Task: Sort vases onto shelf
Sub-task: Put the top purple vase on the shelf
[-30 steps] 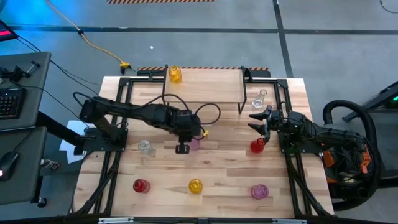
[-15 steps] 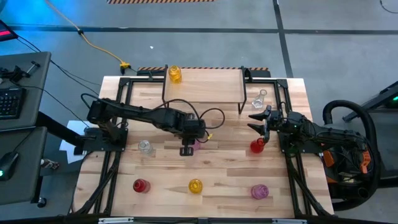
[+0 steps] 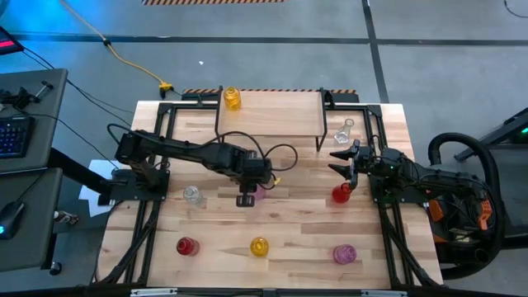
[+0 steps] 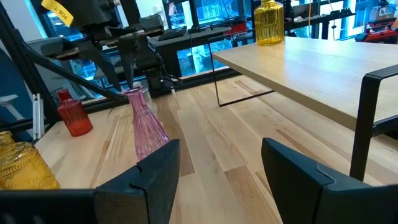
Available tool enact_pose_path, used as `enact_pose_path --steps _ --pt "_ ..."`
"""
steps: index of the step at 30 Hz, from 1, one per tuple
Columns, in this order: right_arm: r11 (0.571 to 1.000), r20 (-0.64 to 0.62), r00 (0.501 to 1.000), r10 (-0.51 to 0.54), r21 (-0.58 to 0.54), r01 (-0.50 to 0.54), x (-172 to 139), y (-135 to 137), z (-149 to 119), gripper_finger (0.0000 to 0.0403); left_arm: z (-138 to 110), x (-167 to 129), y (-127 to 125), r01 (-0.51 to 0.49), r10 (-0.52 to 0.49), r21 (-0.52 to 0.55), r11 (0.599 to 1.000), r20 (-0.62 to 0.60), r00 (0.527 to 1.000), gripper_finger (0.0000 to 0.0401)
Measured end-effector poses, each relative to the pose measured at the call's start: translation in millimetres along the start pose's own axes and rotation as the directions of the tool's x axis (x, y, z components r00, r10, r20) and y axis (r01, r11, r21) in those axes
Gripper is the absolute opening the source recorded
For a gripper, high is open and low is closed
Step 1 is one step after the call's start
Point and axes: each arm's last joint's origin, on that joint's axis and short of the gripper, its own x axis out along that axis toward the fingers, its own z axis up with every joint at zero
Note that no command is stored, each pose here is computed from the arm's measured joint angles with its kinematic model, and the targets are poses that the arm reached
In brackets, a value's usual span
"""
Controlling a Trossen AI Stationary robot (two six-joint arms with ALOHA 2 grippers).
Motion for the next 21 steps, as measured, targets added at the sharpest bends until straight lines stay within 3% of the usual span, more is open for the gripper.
enact_pose_path --steps 13,21 --pt "1.000 0.000 1.000 0.000 0.000 0.000 0 0 0 0.0209 4 18 -2 0.008 -0.008 0.018 1.000 -0.032 0.999 0.0073" --pt "1.000 0.000 1.000 0.000 0.000 0.000 0 0 0 0.0209 5 21 -2 -0.015 0.017 0.043 0.999 -0.029 0.999 0.0021"
